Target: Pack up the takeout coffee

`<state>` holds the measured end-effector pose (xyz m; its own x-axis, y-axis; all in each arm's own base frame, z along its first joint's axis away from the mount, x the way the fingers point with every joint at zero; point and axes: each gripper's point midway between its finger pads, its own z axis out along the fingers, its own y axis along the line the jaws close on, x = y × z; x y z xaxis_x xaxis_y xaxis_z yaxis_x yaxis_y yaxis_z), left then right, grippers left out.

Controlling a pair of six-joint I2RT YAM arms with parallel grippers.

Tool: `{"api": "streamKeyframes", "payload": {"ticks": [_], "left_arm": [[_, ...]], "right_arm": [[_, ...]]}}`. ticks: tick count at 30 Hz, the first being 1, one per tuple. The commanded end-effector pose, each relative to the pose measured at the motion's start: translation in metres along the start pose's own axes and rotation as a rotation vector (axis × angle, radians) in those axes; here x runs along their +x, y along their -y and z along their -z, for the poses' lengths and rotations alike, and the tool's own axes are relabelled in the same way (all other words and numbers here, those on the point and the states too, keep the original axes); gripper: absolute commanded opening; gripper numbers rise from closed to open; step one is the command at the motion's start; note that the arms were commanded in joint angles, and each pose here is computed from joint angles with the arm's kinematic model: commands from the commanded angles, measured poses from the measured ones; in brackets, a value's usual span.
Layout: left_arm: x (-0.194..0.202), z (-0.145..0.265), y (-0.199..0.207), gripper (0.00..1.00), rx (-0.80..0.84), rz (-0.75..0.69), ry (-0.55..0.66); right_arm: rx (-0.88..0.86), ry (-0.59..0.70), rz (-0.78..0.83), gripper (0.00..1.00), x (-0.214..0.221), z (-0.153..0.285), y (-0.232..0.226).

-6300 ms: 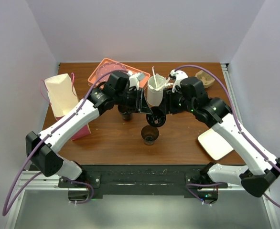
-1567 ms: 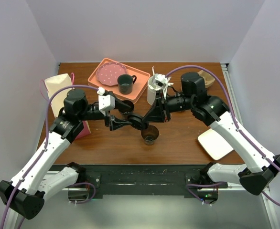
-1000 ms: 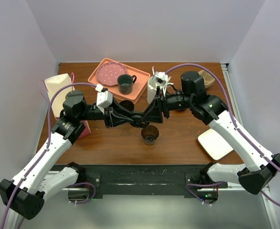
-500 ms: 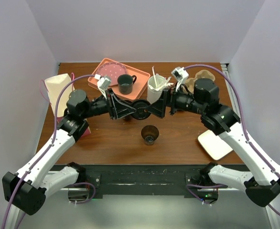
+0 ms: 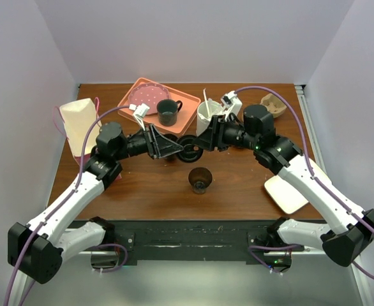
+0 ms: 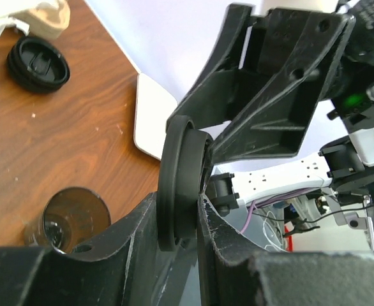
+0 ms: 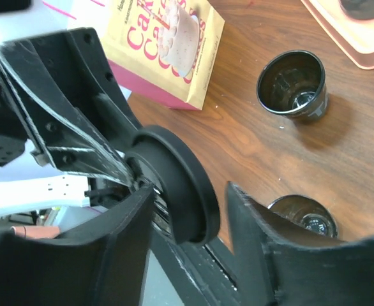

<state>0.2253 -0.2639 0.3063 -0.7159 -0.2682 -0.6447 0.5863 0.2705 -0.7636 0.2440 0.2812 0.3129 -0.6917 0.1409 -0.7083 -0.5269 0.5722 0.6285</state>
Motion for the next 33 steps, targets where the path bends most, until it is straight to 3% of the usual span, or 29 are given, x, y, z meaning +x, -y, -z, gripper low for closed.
{"api": "streamKeyframes", "payload": {"ticks": [1,4,9,16,19,23,27,33], "left_arm": [[-0.003,-0.002,0.005,0.29,0.015,0.024,0.011],[-0.004,-0.002,0.005,0.34,0.013,0.023,0.015],[-0.003,-0.004,0.003,0.36,0.018,0.024,0.009],[-0.008,-0.003,0.006,0.76,0.022,-0.041,0.024],[-0.010,-0.003,-0.003,0.81,-0.032,-0.080,0.020],[-0.008,-0.004,-0.031,0.81,-0.154,-0.116,-0.001],[0.022,-0.004,-0.069,0.76,-0.288,-0.149,-0.117],[0.066,-0.017,-0.083,0.73,-0.352,-0.197,-0.238]], "right_arm": [[-0.023,0.072,-0.017,0.45,-0.016,-0.001,-0.007],[-0.008,0.062,-0.030,0.34,-0.012,-0.001,-0.003],[0.000,0.029,-0.043,0.31,-0.003,0.001,-0.001],[0.050,-0.026,-0.056,0.26,0.016,0.008,0.010],[0.083,-0.060,-0.048,0.25,0.028,0.013,0.019],[0.115,-0.122,-0.062,0.25,0.053,0.014,0.034],[0.142,-0.166,-0.073,0.24,0.070,0.010,0.049],[0.151,-0.209,-0.112,0.24,0.089,-0.004,0.063]]}}
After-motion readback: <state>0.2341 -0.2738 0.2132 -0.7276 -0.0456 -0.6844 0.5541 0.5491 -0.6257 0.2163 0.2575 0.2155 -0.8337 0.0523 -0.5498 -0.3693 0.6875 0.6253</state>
